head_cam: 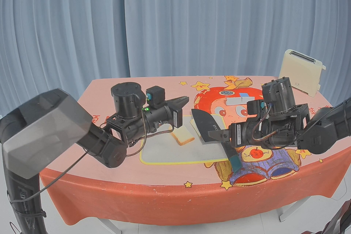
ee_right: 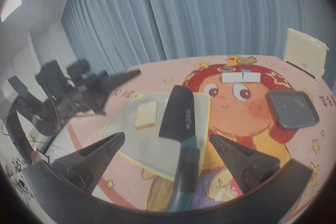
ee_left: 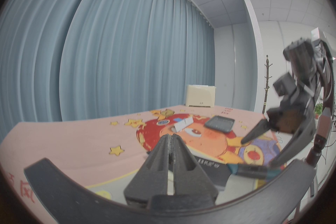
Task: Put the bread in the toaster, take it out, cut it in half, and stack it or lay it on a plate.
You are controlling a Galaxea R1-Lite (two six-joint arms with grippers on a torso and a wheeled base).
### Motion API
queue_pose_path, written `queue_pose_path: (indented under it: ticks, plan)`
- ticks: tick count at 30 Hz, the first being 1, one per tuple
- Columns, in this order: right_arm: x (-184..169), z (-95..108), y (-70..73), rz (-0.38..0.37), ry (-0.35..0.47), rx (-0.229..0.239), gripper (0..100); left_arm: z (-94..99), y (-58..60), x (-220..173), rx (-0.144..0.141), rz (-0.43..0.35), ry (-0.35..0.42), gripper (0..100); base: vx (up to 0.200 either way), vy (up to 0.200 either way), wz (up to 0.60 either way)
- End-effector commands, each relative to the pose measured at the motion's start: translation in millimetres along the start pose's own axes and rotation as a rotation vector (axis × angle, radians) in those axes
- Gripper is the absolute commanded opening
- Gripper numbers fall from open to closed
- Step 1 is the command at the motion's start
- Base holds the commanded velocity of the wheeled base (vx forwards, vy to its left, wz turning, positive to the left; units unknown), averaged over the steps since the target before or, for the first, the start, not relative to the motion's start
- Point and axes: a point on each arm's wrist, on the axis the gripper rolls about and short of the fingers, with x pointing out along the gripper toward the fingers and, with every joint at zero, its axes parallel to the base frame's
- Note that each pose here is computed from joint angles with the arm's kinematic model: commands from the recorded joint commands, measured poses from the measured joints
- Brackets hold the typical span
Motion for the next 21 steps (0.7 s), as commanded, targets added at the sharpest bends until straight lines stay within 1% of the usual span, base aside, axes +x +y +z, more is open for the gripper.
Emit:
queue_pose_path:
  ticks: [1, 3, 4, 7, 8, 9, 10, 11, 12, 14, 15, 17, 18, 19, 21]
  plan:
    - [-16.8, 2.4, 2.3, -0.023, 0.067, -0.011, 100, 86.9, -18.0, -43.8, 0.037, -0.006, -0.137, 0, 0.000, 0.000, 0.00]
    - [-14.9, 1.8, 2.9, -0.030, 0.068, -0.014, 100, 99.2, -18.6, -58.5, 0.043, 0.023, -0.153, 0, 0.000, 0.000, 0.00]
    - [-13.9, 0.9, 4.0, -0.031, 0.071, -0.016, 100, 104.0, -16.5, -67.5, 0.044, 0.045, -0.158, 0, 0.000, 0.000, 0.00]
    - [-8.2, -2.2, 1.9, -0.061, 0.082, -0.024, 100, 113.2, -5.0, -99.6, 0.049, 0.117, -0.167, 0, 0.000, 0.000, 0.00]
    - [-8.2, -2.2, 1.9, -0.061, 0.082, -0.024, 100, 113.2, -5.0, -99.6, 0.049, 0.117, -0.167, 0, 0.000, 0.000, 0.00]
    - [-2.6, -5.5, -1.4, -0.096, 0.094, -0.041, 100, 114.1, 1.6, -123.1, 0.050, 0.164, -0.161, 0, 0.000, 0.000, 0.00]
    - [-1.2, -6.1, -2.2, -0.103, 0.097, -0.044, 100, 114.3, 2.6, -127.1, 0.050, 0.171, -0.161, 0, 0.000, 0.000, 0.00]
    - [4.7, -9.1, -3.7, -0.129, 0.108, -0.064, 100, 112.6, 8.1, -149.5, 0.049, 0.218, -0.154, 0, 0.000, 0.000, 0.00]
    - [6.1, -10.3, -4.3, -0.138, 0.111, -0.068, 100, 111.4, 9.9, -161.0, 0.049, 0.238, -0.149, 0, 0.000, 0.000, 0.00]
    - [7.4, -11.1, -4.6, -0.142, 0.115, -0.070, 100, 108.3, 8.8, -190.2, 0.049, 0.283, -0.145, 0, 0.000, 0.000, 0.00]
    - [7.9, -11.6, -4.3, -0.141, 0.117, -0.071, 100, 106.5, 7.7, -197.0, 0.048, 0.292, -0.142, 0, 0.000, 0.000, 0.00]
    - [7.5, -11.6, -4.8, -0.142, 0.117, -0.070, 100, 102.3, 3.2, -215.3, 0.048, 0.312, -0.140, 0, 0.000, 0.000, 0.00]
    - [7.5, -11.8, -4.9, -0.142, 0.117, -0.070, 100, 97.3, -0.5, -229.2, 0.047, 0.330, -0.132, 0, 0.000, 0.000, 0.00]
    - [7.0, -11.7, -4.9, -0.144, 0.116, -0.070, 100, 95.9, -2.1, -236.1, 0.049, 0.341, -0.132, 0, 0.000, 0.000, 0.00]
    - [6.7, -13.1, -5.3, -0.144, 0.121, -0.070, 100, 86.2, -7.1, -261.5, 0.064, 0.392, -0.117, 0, 0.000, 0.000, 0.00]
